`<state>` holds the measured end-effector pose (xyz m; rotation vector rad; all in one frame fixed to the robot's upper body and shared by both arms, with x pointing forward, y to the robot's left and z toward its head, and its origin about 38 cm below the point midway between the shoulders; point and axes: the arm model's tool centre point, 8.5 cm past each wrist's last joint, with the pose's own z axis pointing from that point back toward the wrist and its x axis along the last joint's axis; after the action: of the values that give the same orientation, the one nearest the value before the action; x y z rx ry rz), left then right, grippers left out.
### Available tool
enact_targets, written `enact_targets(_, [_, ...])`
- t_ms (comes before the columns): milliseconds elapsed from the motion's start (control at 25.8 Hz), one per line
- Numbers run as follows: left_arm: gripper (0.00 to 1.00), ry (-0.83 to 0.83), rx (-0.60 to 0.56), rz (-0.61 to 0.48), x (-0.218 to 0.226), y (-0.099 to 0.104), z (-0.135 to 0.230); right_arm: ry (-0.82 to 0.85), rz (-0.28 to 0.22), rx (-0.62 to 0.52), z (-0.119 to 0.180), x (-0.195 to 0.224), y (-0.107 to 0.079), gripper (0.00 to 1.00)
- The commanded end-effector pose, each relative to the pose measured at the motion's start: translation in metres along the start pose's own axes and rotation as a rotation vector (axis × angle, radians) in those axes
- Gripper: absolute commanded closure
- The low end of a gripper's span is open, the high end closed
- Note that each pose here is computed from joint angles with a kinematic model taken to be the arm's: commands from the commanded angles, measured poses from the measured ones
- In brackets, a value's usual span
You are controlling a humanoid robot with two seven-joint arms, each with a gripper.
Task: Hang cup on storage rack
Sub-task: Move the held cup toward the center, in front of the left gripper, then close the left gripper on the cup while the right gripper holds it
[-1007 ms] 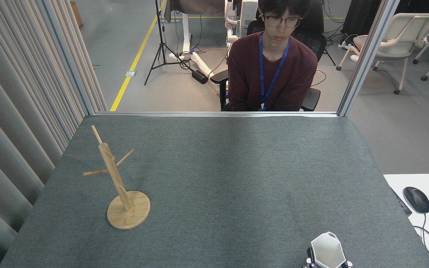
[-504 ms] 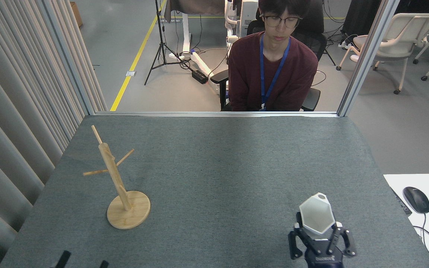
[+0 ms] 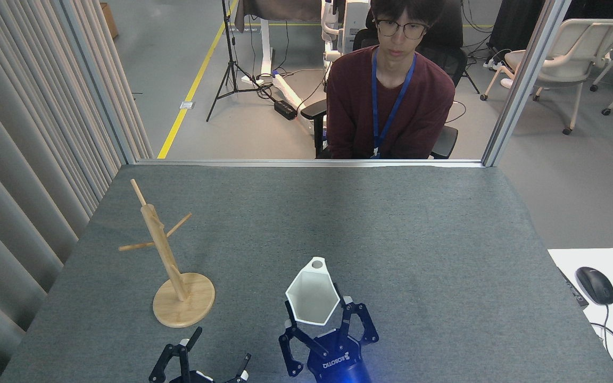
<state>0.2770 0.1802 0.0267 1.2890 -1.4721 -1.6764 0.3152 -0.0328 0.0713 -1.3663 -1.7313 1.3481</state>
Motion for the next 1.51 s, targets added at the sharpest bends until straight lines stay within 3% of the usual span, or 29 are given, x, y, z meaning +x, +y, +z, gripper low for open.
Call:
enact_targets(0, [0.0, -0.022, 0.024, -0.014, 0.011, 0.009, -0.007, -0.029, -0.003, 0.011, 0.002, 0.015, 0.002, 0.71])
enact_targets(116, [0.0, -0.07, 0.05, 0.001, 0.03, 0.018, -0.012, -0.046, -0.006, 0.038, 0.006, 0.023, 0.012, 0.71])
enact_targets(349, [0.0, -0.139, 0.087, 0.024, 0.058, 0.029, -0.021, -0.08, -0.021, 0.008, 0.004, 0.037, 0.006, 0.71])
enact_targets(620, [0.0, -0.161, 0.093, 0.037, 0.067, 0.031, -0.023, -0.06, -0.086, -0.035, 0.003, 0.035, 0.002, 0.72])
enact_targets(891, [0.0, -0.144, 0.083, 0.033, 0.063, 0.026, -0.027, -0.03, -0.07, -0.05, 0.001, 0.024, -0.002, 0.72])
enact_targets(1085, [0.0, -0.14, 0.072, 0.036, 0.063, 0.022, -0.027, 0.047, -0.05, -0.072, 0.003, -0.012, -0.008, 0.72])
enact_targets(1239, [0.0, -0.131, 0.067, 0.038, 0.062, 0.019, -0.031, 0.057, -0.143, -0.066, 0.019, -0.011, -0.012, 0.71])
enact_targets(1472, [0.0, -0.12, 0.081, 0.043, 0.059, 0.023, -0.036, 0.007, -0.186, -0.07, 0.029, 0.006, -0.011, 0.7])
